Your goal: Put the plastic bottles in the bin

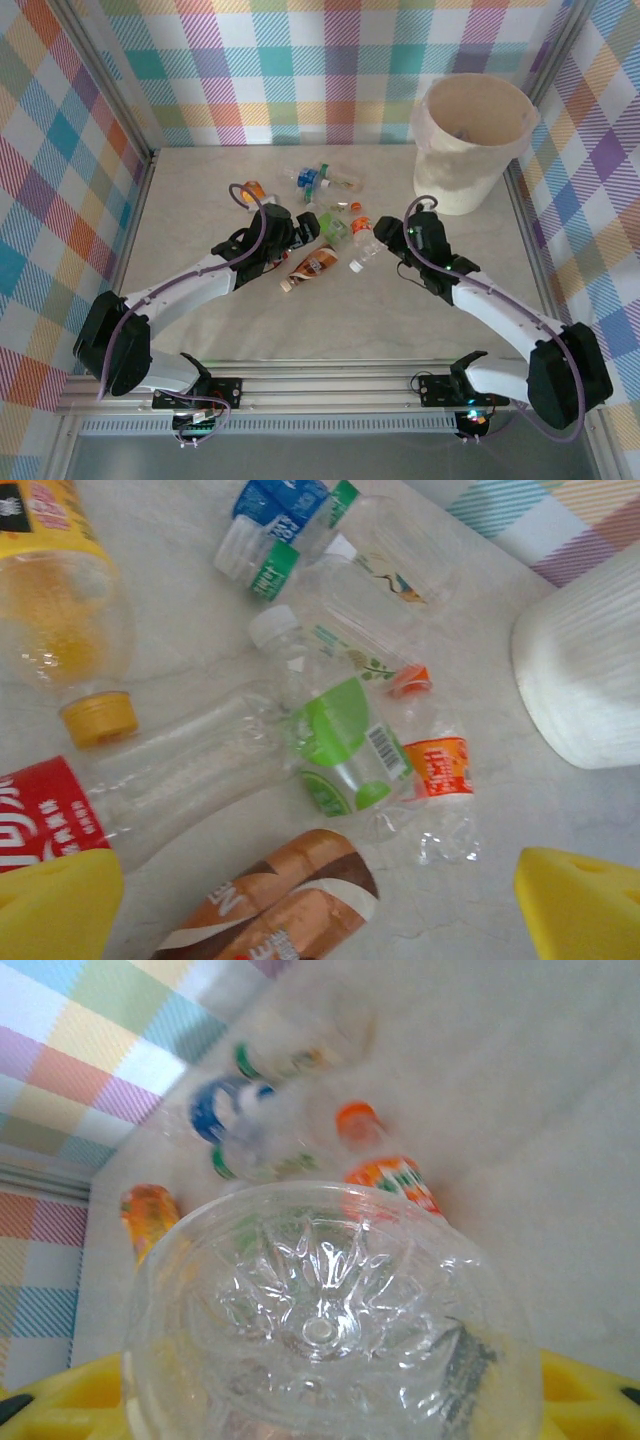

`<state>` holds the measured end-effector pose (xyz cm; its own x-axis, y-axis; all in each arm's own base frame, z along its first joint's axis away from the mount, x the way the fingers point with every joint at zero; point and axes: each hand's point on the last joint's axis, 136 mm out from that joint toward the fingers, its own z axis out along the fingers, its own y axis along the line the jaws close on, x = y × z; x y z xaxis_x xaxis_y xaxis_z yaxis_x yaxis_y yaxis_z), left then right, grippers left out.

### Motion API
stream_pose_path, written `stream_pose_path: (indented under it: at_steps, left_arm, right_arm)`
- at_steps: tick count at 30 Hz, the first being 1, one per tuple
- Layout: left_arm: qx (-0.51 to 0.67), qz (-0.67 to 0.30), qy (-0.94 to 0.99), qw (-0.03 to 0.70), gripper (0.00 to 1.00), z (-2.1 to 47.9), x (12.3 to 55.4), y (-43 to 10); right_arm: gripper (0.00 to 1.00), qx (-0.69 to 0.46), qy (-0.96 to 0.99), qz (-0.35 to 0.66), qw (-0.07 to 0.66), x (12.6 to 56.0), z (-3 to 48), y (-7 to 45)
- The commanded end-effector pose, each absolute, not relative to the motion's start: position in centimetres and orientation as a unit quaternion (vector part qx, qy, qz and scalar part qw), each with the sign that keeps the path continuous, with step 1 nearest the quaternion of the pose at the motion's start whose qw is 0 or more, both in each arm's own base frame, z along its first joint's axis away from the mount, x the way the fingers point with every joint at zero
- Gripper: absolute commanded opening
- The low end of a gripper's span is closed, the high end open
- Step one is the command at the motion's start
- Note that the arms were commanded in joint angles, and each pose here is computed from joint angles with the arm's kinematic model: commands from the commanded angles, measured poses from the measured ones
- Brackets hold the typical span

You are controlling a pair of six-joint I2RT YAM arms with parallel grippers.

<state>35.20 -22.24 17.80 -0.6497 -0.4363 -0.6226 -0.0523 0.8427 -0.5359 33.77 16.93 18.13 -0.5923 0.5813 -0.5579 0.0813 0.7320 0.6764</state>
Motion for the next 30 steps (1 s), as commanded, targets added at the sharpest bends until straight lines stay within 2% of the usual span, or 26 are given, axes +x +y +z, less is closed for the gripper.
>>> stream_pose_path:
  at_steps: [1,10,18,30]
  left_arm:
    - [-0.109,-0.284,0.863,0.404,1.00,19.1,35.7,-24.0]
    - [-0.064,-0.318,0.851,0.412,1.00,21.1,34.9,-25.7]
    - [-0.068,-0.315,0.853,0.411,1.00,20.9,34.7,-25.5]
    - [-0.079,-0.317,0.851,0.411,1.00,20.9,34.2,-25.1]
  right_arm:
    - [0.41,0.157,0.804,0.305,0.486,35.6,23.4,16.3]
    - [0.40,0.124,0.733,0.315,0.591,39.2,33.1,14.3]
    - [0.39,0.157,0.665,0.328,0.652,42.0,39.9,8.3]
    - [0.39,0.255,0.624,0.365,0.643,48.2,43.4,-1.3]
